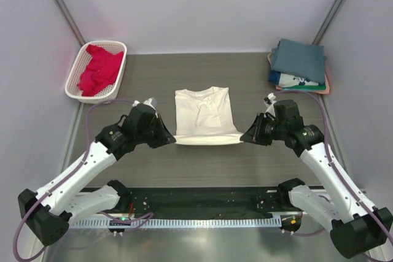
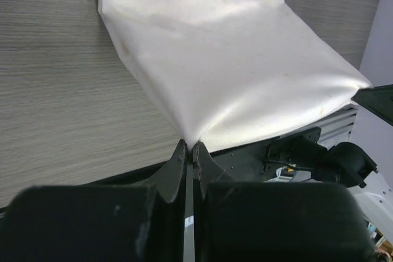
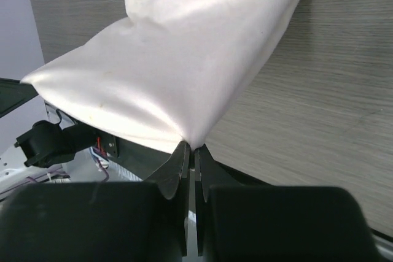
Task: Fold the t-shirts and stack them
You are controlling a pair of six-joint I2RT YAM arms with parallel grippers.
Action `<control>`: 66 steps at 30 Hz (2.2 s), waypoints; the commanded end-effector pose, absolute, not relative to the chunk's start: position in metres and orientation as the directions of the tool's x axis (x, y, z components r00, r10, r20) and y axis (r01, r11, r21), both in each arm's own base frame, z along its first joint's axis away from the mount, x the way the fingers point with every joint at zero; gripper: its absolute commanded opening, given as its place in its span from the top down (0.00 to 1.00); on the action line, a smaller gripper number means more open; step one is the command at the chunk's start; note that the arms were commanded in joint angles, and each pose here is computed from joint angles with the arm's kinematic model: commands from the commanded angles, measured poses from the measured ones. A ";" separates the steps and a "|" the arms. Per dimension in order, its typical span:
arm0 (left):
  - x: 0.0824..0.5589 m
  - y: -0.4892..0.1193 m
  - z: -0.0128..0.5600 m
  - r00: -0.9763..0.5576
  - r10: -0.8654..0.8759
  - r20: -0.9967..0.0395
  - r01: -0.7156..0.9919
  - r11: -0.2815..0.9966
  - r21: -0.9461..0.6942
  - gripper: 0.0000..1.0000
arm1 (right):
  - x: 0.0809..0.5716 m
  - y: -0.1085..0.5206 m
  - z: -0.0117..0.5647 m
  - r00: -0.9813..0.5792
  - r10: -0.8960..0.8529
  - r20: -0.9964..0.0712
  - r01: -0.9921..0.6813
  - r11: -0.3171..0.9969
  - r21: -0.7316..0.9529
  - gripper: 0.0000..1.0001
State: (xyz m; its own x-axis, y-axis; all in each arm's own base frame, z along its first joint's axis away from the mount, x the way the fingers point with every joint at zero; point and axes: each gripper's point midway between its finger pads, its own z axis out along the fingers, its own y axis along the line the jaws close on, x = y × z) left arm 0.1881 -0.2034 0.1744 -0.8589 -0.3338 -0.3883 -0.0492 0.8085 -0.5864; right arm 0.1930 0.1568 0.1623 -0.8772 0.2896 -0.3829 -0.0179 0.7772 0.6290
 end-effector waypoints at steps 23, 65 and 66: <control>0.357 -0.176 0.192 -0.834 -0.279 -0.476 -0.096 0.923 -0.372 1.00 | 0.371 0.156 0.185 -0.847 0.291 -0.444 0.013 0.847 0.531 0.99; 0.431 -0.208 0.189 -0.855 -0.287 -0.431 -0.022 0.851 -0.524 0.13 | 0.377 0.243 0.168 -0.890 0.171 -0.423 -0.154 0.760 0.631 0.33; 0.418 -0.221 0.186 -0.866 -0.267 -0.422 0.004 0.841 -0.540 0.13 | 0.366 0.249 0.160 -0.902 0.159 -0.401 -0.160 0.740 0.653 0.33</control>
State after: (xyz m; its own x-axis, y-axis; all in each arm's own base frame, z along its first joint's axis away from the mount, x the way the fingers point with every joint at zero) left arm 0.4340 -0.1855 0.1703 -0.8812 -0.2845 -0.3775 -0.0953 0.8891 -0.4477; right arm 0.3989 0.2096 0.1676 -0.8771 0.2224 -0.4258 -0.0750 0.8121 0.5786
